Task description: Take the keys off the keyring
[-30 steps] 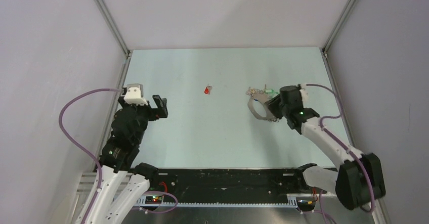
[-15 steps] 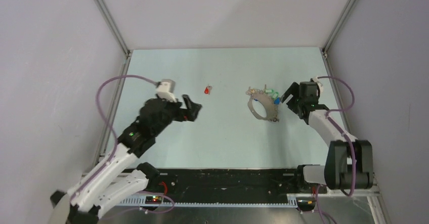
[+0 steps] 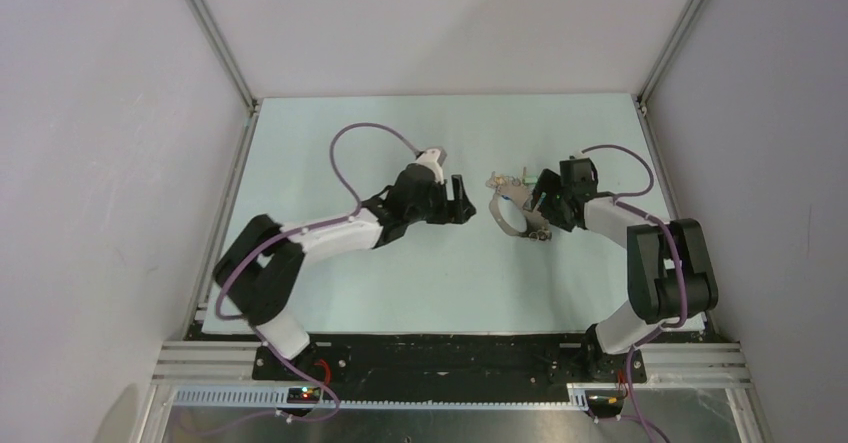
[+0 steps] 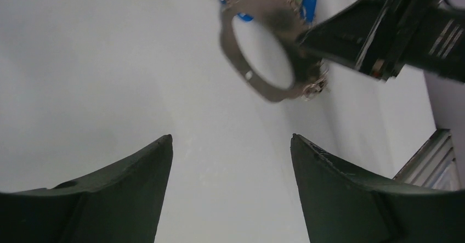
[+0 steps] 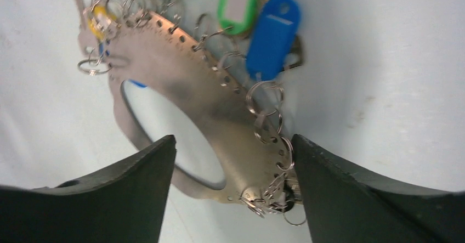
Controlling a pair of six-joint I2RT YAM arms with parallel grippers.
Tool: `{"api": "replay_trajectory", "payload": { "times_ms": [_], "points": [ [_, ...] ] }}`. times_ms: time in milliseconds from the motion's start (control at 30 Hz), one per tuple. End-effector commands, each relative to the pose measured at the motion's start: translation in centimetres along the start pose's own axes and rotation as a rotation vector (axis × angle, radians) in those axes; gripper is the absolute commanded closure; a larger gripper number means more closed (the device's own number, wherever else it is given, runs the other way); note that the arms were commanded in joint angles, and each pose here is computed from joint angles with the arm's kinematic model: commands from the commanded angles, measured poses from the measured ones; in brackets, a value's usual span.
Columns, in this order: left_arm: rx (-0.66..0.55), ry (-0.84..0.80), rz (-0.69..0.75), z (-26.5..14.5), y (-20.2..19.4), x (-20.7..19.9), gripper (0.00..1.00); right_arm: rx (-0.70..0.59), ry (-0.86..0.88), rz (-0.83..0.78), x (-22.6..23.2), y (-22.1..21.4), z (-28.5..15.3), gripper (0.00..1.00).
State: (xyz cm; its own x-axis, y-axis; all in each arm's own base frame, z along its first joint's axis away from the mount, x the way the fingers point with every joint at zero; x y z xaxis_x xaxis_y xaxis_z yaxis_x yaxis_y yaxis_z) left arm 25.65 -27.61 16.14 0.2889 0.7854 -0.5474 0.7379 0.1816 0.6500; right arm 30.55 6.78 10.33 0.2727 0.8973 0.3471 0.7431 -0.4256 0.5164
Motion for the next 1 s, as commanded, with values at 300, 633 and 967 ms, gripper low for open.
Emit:
{"api": "replay_trajectory", "payload": {
  "times_ms": [300, 633, 967],
  "points": [
    [0.057, -0.133, -0.038, 6.2, 0.5, -0.6, 0.38, 0.026, 0.233, -0.068, 3.7, -3.5, -3.9, 0.9],
    [-0.068, -0.198, 0.183, -0.3, 1.8, -1.0, 0.3, -0.071, 0.281, -0.112, 3.5, -3.1, -7.8, 0.57],
    [-0.216, -0.148, 0.189, -3.9, 3.0, -0.8, 0.13, -0.124, -0.041, 0.036, 2.5, -2.0, -5.1, 0.34]
  ]
}}
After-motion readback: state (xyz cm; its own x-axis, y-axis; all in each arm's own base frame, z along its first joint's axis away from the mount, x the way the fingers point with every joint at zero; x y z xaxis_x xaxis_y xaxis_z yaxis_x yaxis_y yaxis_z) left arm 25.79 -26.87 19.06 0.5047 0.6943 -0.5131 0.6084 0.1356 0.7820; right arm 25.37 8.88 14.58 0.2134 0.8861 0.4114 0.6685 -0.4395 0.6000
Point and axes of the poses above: each gripper's point midway between its finger pads, its own z axis out along the fingers, its own x axis along the line the jaws close on, y = z × x, the point moved 9 cm from there along -z, back along the fingers, and after that the axes turned 4 degrees about -z, right-handed, at the moved point
